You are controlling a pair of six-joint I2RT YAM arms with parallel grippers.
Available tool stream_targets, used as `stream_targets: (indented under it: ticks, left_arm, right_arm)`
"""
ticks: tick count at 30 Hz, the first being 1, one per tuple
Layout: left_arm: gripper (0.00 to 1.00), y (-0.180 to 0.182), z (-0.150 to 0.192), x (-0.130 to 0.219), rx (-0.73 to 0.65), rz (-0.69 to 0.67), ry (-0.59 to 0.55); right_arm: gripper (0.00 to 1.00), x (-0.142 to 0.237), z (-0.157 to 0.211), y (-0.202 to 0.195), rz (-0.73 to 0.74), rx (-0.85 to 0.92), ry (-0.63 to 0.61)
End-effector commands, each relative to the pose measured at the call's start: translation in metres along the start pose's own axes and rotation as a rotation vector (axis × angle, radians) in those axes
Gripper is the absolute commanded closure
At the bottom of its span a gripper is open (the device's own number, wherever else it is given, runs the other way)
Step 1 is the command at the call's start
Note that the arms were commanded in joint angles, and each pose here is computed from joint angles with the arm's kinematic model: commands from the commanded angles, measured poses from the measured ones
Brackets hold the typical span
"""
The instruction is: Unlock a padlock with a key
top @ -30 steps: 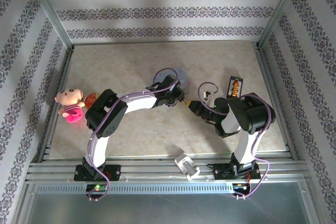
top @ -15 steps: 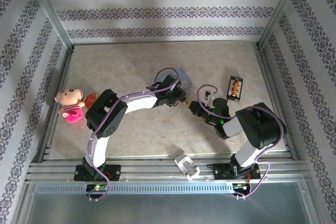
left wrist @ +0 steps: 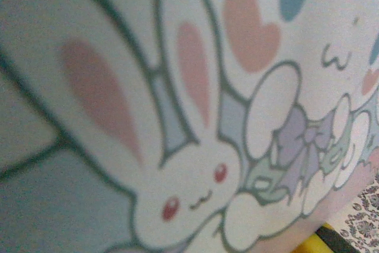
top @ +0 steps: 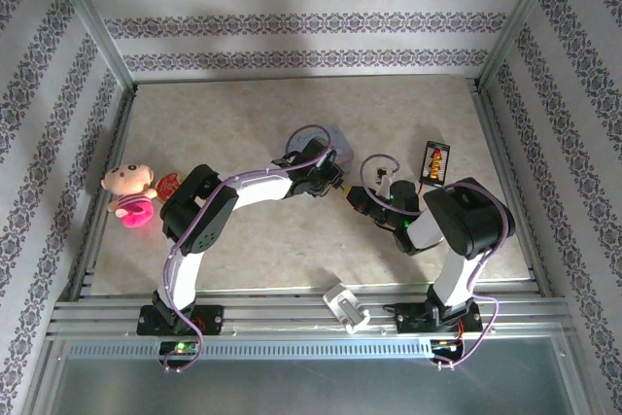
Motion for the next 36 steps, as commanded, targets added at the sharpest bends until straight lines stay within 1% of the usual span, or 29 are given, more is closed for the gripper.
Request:
stream_targets:
  ticks: [1,6,7,11,15,21,30,33,36]
  left_arm:
    - [1.0,-0.009,0.02,-0.004,0.016,0.021,0.118]
    - [1.0,-0.006,0.025,-0.005,-0.002,0.008,0.156]
    - [1.0,-0.005,0.026,-0.005,-0.007,0.004,0.161]
    - [1.0,-0.003,0.028,-0.004,-0.019,-0.001,0.175]
    - [1.0,-0.001,0.029,-0.003,-0.031,-0.011,0.183]
    - [1.0,-0.005,0.029,-0.006,-0.021,0.014,0.185]
    - [1.0,-0.013,0.037,-0.011,-0.046,0.022,0.22]
    - [1.0,-0.015,0.041,-0.013,-0.048,0.028,0.236]
    - [1.0,-0.015,0.042,-0.013,-0.049,0.03,0.237]
  right_arm:
    - [1.0,-0.005,-0.003,0.014,-0.086,0.012,-0.006]
    - [1.0,-0.005,-0.006,0.018,-0.091,0.028,-0.007]
    - [1.0,-0.01,-0.013,0.026,-0.116,0.041,-0.018]
    - [1.0,-0.011,-0.026,0.028,-0.145,0.016,-0.026]
    - [1.0,-0.012,-0.037,0.027,-0.171,-0.012,-0.007]
    - [1.0,-0.019,-0.031,0.024,-0.162,0.001,0.015]
    - [1.0,-0.026,-0.039,0.036,-0.16,0.123,-0.027]
    - [1.0,-0.03,-0.043,0.041,-0.183,0.128,-0.034]
    - [1.0,-0.034,-0.052,0.044,-0.232,0.098,-0.053]
Point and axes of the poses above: each hand's point on the last joint's axis, 136 mm out from that joint toward the fingers, its own x axis back along the fingers, its own y axis along the line the jaws close on, z = x × y, the point moved 7 cm from there along x, back along the fingers, and after that the axes turned 12 degrees about -x, right-handed, at the moved point
